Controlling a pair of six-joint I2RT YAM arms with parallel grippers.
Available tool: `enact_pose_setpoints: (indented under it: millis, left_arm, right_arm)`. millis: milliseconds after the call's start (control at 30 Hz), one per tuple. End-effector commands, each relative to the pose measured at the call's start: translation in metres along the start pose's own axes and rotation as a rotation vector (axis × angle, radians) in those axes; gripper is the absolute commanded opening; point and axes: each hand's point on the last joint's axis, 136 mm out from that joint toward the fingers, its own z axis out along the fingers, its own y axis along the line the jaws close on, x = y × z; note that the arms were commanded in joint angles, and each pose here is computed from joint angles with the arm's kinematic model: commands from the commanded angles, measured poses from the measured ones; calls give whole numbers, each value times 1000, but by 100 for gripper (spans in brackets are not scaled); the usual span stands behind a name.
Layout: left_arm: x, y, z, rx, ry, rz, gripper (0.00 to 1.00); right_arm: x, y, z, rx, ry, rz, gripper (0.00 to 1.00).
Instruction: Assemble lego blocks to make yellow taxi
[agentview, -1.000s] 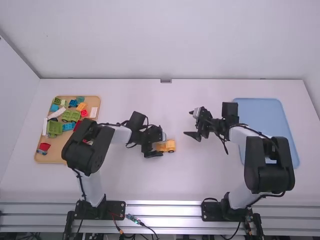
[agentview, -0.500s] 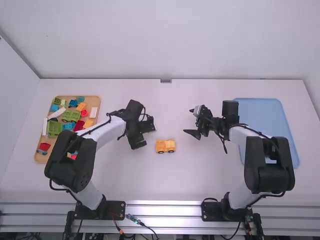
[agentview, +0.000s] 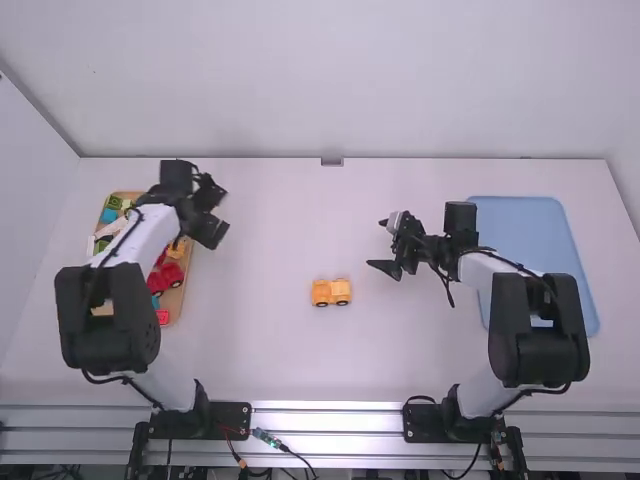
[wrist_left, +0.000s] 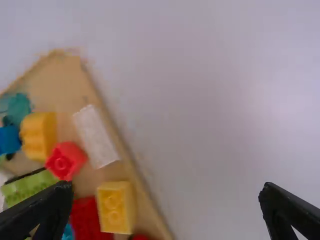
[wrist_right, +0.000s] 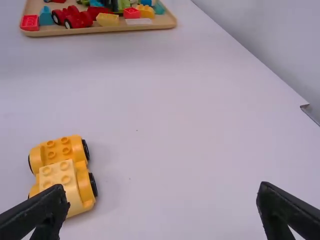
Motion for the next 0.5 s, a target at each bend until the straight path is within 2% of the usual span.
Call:
enact_pose_setpoints:
  millis: [0, 67, 233, 467]
  left_arm:
    - [-4, 23, -14, 71, -100, -110, 99]
    - [12, 43, -16, 58, -90, -175, 99]
    - [46, 51, -13, 64, -21, -161, 99]
    - [47, 52, -2, 86, -106, -163, 99]
  right_arm:
    - [-11, -8, -4, 15, -15, -28, 99]
    - [-12, -8, -4, 15, -16, -29, 99]
    - [-12, -8, -4, 15, -16, -31, 99]
    - [-11, -8, -4, 16, -15, -29, 99]
